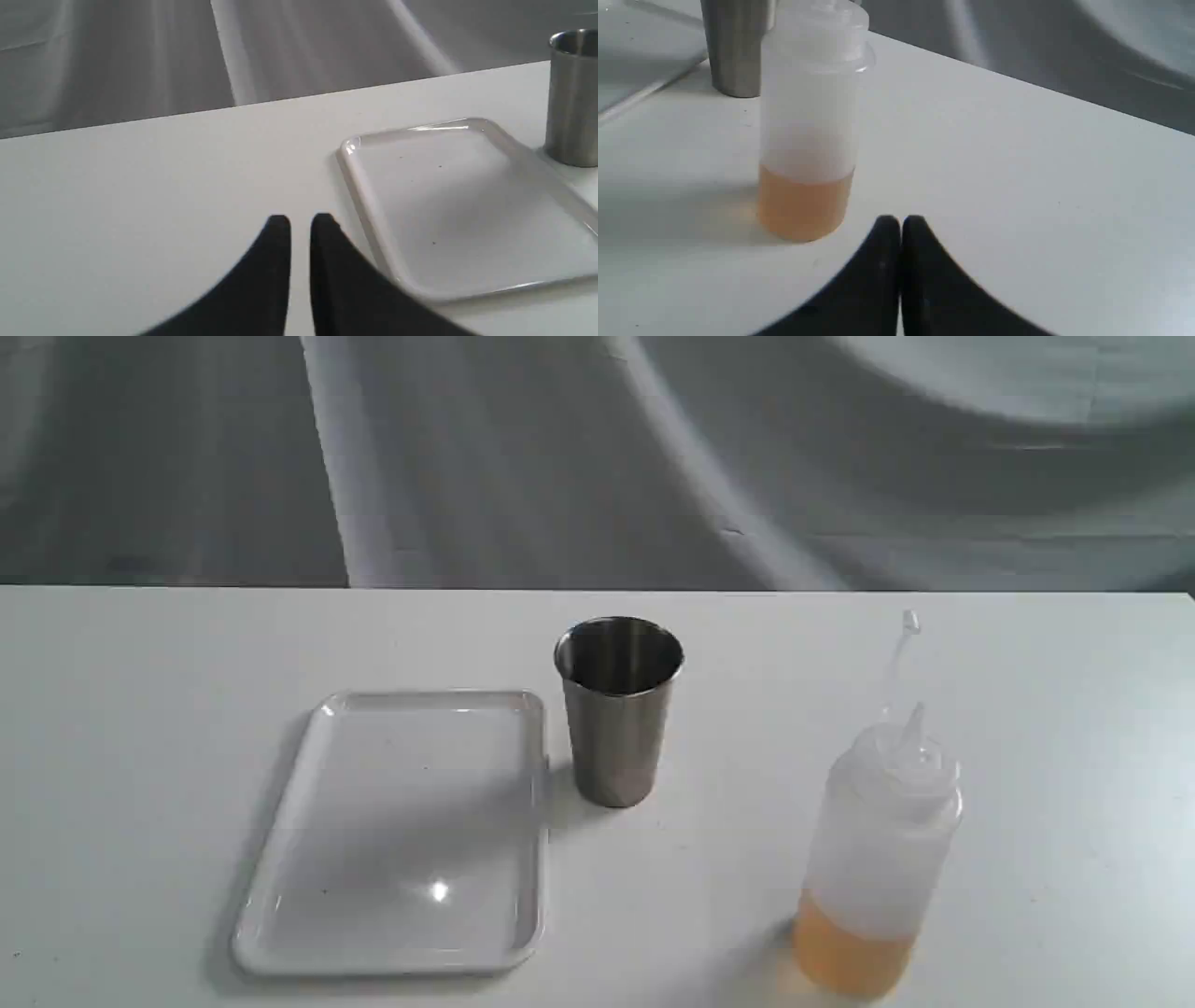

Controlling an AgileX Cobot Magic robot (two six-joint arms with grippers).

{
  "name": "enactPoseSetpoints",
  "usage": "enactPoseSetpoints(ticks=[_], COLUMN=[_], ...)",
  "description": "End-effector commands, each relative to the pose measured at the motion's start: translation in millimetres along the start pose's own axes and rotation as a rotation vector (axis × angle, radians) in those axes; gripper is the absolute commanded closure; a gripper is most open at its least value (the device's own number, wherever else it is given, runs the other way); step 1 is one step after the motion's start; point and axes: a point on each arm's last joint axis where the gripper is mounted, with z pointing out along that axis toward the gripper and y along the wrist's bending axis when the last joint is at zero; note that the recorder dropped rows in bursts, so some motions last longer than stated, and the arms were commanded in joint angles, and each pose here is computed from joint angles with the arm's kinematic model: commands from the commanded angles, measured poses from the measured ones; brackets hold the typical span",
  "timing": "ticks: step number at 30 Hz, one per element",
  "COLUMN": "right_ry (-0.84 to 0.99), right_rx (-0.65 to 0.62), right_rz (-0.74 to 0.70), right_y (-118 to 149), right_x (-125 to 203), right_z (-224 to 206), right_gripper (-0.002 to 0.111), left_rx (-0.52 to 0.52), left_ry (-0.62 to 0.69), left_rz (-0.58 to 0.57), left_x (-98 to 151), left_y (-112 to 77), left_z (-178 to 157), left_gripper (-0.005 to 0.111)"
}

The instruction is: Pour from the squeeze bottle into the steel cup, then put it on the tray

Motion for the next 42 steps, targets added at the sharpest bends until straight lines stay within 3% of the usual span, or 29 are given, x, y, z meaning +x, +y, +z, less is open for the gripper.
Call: enactPoseSetpoints(ticks=[1, 10, 19, 27, 30, 35, 42], right_ry=[-0.007, 0.013, -0.089, -0.033, -0.008, 0.019, 0.054], right_rx=[0.004, -0.007, 0.01, 0.005, -0.004, -0.018, -0.018], right_rz=[0.008, 0.005, -0.044, -0.07, -0.017, 0.211, 0.318], right_y=[0.0, 0.3, -14.5, -30.3, -35.6, -43.9, -50.2], right_x=[0.4, -0.7, -71.7, -132.0, -151.9, -183.8, -201.9], right_z=[-0.1, -1.3, -40.4, -48.5, -41.5, -25.8, -3.0], right_gripper=[0.108, 0.108, 0.108, 0.108, 0.108, 0.108, 0.108], left_rx=[0.002, 0.002, 0.002, 0.002, 0.002, 0.002, 0.002], left_ry=[-0.007, -0.007, -0.007, -0.007, -0.007, -0.007, -0.007], left_rz=[-0.001, -0.001, -0.001, -0.001, -0.001, -0.001, -0.001], left_x=[0.6, 0.6, 0.6, 0.6, 0.6, 0.6, 0.6], left_y=[-0.2, -0.2, -0.2, -0.2, -0.2, -0.2, -0.2], left_z=[0.0, 0.0, 0.0, 0.0, 0.0, 0.0, 0.0], left_gripper=[0.098, 0.098, 0.098, 0.098, 0.098, 0.098, 0.098])
